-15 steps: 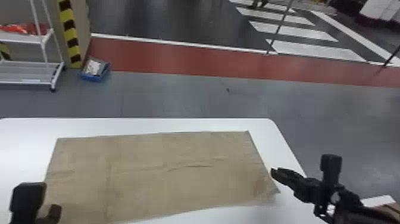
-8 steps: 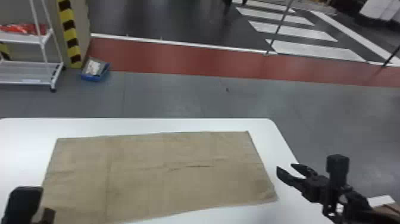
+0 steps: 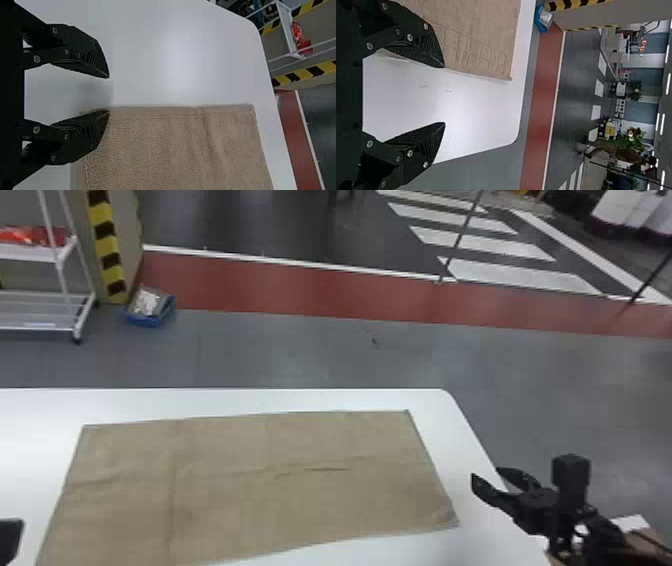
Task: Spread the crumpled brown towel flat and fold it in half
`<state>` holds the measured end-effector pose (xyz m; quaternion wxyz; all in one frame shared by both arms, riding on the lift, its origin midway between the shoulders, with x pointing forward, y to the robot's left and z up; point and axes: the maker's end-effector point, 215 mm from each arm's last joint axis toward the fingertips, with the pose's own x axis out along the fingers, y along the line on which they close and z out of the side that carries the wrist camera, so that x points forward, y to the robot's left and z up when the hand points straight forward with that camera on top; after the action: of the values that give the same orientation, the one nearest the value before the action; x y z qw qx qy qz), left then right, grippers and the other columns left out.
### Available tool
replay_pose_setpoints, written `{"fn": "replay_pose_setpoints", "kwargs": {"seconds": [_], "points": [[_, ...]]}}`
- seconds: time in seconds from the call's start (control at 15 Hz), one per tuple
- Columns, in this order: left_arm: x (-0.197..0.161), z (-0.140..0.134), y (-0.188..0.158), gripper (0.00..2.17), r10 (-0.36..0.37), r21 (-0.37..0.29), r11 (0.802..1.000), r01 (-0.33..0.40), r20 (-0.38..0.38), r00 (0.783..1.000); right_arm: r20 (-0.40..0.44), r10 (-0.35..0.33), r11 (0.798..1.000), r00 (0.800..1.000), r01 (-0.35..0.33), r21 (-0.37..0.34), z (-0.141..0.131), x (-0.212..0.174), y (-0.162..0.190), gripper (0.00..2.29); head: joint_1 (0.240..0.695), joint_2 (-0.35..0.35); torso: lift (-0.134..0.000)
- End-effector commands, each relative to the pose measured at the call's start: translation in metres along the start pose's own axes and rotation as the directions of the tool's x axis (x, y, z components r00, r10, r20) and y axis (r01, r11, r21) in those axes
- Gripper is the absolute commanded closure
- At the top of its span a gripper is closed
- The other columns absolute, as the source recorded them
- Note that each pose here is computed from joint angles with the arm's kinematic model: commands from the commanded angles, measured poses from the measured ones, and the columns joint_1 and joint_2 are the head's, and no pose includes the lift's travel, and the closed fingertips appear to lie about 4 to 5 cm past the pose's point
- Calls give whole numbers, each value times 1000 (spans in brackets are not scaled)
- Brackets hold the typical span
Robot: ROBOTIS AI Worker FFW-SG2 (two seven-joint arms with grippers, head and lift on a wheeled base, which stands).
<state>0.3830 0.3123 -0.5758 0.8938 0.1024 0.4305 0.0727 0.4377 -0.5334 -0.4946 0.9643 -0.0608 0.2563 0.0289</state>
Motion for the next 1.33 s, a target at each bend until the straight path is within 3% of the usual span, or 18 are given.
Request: {"fn": "replay_pose_setpoints", "kwargs": {"seconds": [0.0,0.2,0.53,0.67,0.87,1.27], "points": [[0,-3,-4,576,-25,-25,999,25,-16,1000,-3,5,1000,1000,-5,3,-1,3,5,448,695,-298,0],[-2,0,-9,498,-82,-87,993,80,-21,996,-18,5,1000,1000,-5,0,-3,6,7,448,695,-299,0],[-10,27,-5,502,-81,-123,989,86,48,996,-34,13,1000,999,-14,-14,-7,12,15,448,695,-292,0],[-15,21,-10,512,-97,-122,988,100,25,995,-33,13,1000,999,-13,-11,-7,13,15,448,695,-286,0],[-18,-11,-13,518,-103,-97,991,95,-86,991,-35,15,1000,999,-15,-8,-9,14,16,448,695,-293,0],[-23,-10,-27,518,-155,-119,983,143,-101,983,-38,15,1000,999,-15,-8,-11,14,15,448,695,-321,0]]}}
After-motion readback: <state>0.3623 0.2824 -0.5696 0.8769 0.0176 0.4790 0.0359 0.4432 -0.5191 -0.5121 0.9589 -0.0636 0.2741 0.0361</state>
